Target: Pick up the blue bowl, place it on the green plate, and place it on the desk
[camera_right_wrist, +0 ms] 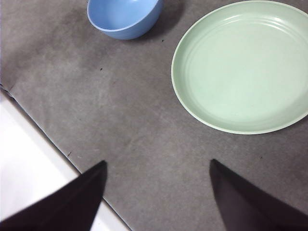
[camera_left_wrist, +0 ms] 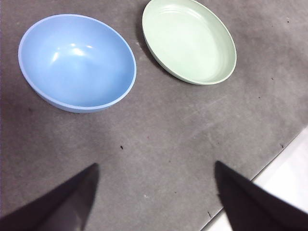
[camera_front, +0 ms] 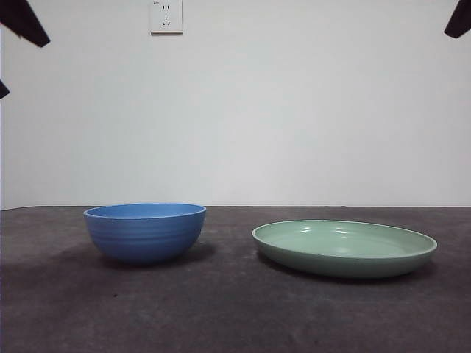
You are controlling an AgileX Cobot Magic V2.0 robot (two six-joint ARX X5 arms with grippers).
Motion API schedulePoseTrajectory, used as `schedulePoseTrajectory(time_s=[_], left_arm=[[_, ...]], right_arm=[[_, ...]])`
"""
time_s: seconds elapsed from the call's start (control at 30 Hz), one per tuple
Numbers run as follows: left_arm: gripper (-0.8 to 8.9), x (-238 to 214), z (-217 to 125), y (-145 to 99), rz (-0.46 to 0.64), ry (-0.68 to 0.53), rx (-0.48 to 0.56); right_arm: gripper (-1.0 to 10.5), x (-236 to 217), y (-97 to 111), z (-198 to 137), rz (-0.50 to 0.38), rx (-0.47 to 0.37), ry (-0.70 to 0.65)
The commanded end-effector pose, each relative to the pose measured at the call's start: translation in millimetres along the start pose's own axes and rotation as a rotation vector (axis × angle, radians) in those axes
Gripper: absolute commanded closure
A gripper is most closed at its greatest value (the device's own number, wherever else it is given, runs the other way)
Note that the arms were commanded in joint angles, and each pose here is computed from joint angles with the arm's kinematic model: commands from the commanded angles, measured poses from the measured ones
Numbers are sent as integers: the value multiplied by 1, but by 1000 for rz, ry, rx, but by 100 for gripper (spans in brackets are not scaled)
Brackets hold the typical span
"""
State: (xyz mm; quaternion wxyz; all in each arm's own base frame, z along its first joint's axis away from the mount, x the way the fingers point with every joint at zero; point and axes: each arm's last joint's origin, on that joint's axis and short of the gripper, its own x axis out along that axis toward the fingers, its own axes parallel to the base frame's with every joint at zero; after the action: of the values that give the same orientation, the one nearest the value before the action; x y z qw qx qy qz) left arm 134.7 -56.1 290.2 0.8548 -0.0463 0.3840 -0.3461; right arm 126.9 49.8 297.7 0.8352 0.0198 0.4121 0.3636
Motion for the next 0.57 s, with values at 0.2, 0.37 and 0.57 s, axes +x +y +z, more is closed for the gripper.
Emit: schedulePoseTrajectory(time_s=[0.2,0.37,0.57], left_arm=[[372,-2,5,-2,-9,-18,25],[375,-2,7,-2,-9,-31,12],[376,-5,19,-3,31,-65,3]], right_arm=[[573,-2,2,5,3,-16,-14],[573,-2,2,5,3,-16,-14],[573,-2,2,5,2,-17,-19]])
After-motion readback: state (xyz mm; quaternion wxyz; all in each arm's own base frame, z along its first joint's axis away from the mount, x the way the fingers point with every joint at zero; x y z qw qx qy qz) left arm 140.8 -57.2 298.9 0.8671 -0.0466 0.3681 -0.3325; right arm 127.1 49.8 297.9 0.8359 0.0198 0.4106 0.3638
